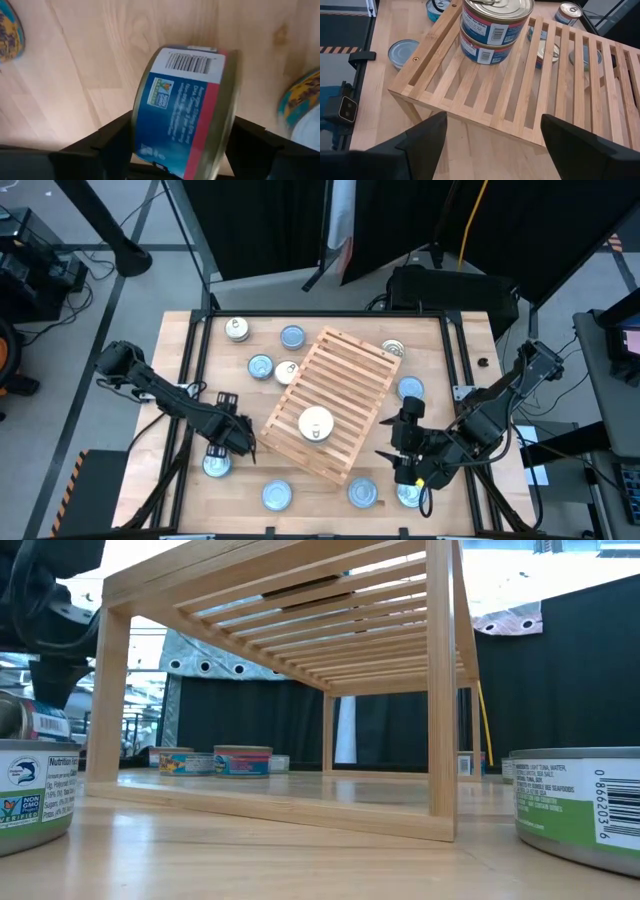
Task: Stack canned seafood by type on shelf
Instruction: Stack the blue-pink tuna can on top of the other blue-pink tuna can on the shelf
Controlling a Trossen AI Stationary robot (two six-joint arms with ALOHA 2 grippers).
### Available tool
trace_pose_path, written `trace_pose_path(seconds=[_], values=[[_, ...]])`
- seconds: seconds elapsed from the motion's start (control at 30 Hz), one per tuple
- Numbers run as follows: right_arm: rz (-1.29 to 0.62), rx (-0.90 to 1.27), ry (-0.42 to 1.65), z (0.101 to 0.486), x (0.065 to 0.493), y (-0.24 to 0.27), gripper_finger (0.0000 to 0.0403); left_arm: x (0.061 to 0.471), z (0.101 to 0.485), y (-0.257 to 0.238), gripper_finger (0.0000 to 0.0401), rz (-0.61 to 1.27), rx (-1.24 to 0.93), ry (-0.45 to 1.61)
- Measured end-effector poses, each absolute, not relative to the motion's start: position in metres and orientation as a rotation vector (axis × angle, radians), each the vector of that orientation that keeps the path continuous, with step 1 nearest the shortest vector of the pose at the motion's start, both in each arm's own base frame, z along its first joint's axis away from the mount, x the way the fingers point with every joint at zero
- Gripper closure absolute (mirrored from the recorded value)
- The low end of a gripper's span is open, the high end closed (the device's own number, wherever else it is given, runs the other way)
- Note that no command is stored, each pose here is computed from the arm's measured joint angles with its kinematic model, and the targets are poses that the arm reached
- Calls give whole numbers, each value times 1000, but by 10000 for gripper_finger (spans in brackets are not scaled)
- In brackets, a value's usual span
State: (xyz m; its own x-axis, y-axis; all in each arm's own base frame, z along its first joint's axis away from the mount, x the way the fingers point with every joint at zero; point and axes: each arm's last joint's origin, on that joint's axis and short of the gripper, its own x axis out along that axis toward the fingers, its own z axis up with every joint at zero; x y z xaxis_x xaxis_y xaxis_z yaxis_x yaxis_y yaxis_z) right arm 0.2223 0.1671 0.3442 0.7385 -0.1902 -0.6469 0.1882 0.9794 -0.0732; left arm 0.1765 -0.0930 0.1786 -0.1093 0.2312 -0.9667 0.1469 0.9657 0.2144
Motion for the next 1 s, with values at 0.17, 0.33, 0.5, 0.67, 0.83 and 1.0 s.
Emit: trace_pose_path(seconds=[0.17,0.33,0.5,0.67,0.83,1.0], values=[[-208,-4,711,344,222,167,90,174,180,-98,185,75,285,1687],[-208,-8,710,344,222,167,90,169,196,-102,212,182,317,1713],[-213,-16,705,344,222,167,90,167,227,-112,212,265,328,1702],[-200,-17,690,346,224,168,90,175,278,-130,212,184,280,1587],[-126,-53,602,354,231,174,90,186,342,-141,212,37,183,1374],[-57,-118,502,364,238,180,90,197,401,-142,212,-101,214,1051]])
